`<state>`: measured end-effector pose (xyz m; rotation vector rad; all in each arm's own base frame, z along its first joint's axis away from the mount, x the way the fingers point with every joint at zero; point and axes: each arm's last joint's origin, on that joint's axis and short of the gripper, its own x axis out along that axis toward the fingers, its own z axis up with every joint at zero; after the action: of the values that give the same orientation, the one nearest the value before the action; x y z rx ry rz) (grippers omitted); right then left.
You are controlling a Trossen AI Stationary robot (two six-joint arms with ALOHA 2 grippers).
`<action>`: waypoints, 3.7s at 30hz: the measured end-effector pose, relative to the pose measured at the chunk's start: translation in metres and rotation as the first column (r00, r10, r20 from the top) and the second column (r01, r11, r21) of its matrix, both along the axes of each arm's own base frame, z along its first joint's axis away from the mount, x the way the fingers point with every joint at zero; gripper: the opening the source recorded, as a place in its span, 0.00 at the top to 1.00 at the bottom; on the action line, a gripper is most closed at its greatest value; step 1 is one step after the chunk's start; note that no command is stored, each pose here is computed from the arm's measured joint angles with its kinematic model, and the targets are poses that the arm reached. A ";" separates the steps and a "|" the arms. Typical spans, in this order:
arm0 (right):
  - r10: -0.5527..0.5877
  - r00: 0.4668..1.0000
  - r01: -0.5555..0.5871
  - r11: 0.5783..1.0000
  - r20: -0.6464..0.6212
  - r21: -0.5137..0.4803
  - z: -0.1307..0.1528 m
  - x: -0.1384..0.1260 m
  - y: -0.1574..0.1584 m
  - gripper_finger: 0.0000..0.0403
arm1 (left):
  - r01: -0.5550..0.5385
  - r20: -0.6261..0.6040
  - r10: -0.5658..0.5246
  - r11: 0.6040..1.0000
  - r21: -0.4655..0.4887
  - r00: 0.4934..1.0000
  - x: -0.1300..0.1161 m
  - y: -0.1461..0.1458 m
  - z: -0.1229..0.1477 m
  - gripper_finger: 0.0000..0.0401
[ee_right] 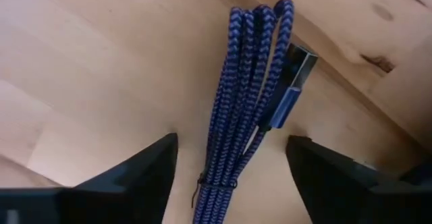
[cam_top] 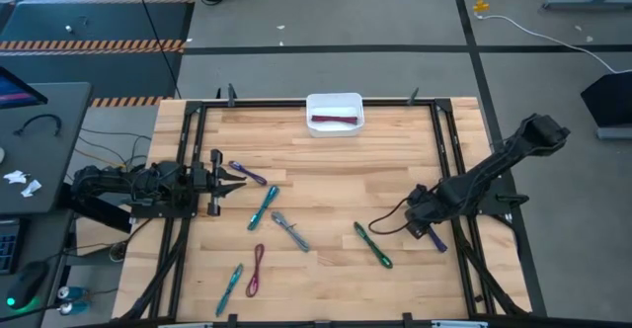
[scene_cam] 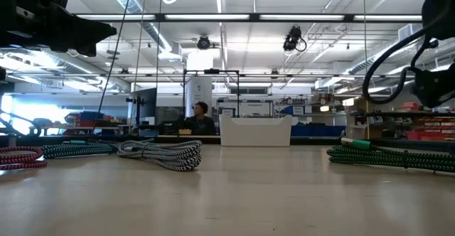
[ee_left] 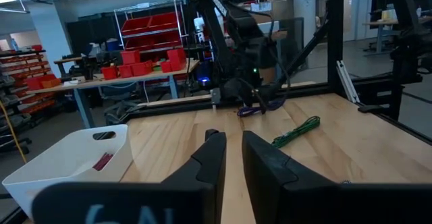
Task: Pick and place USB-C Cables
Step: Put the right violet charger cable into the white bin, then put the green charger cable into the white bin
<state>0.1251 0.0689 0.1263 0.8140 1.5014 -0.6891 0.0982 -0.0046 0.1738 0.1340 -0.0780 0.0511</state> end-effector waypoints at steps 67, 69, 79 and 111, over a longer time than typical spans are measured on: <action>0.853 0.517 -0.525 0.380 0.068 -0.762 0.130 0.237 -0.271 0.75 | 0.000 0.001 0.000 1.000 0.000 1.000 0.000 0.000 0.000 0.86; 0.882 0.453 -0.529 0.383 0.131 -0.757 0.132 0.233 -0.242 0.77 | 0.000 0.000 0.000 1.000 0.000 1.000 0.000 0.000 0.000 0.86; 0.919 0.320 -0.351 0.340 0.230 -0.873 0.114 0.183 -0.082 0.87 | 0.000 0.001 0.000 1.000 0.000 1.000 0.000 0.000 0.000 0.87; 0.606 0.577 -0.429 0.796 0.547 -0.428 0.070 0.105 0.012 0.50 | 0.000 0.006 0.000 1.000 -0.001 1.000 0.000 0.000 0.001 0.86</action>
<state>0.2301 0.0807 0.1962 0.3068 0.8778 -0.0847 0.0982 -0.0046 0.1744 0.1333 -0.0840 0.0516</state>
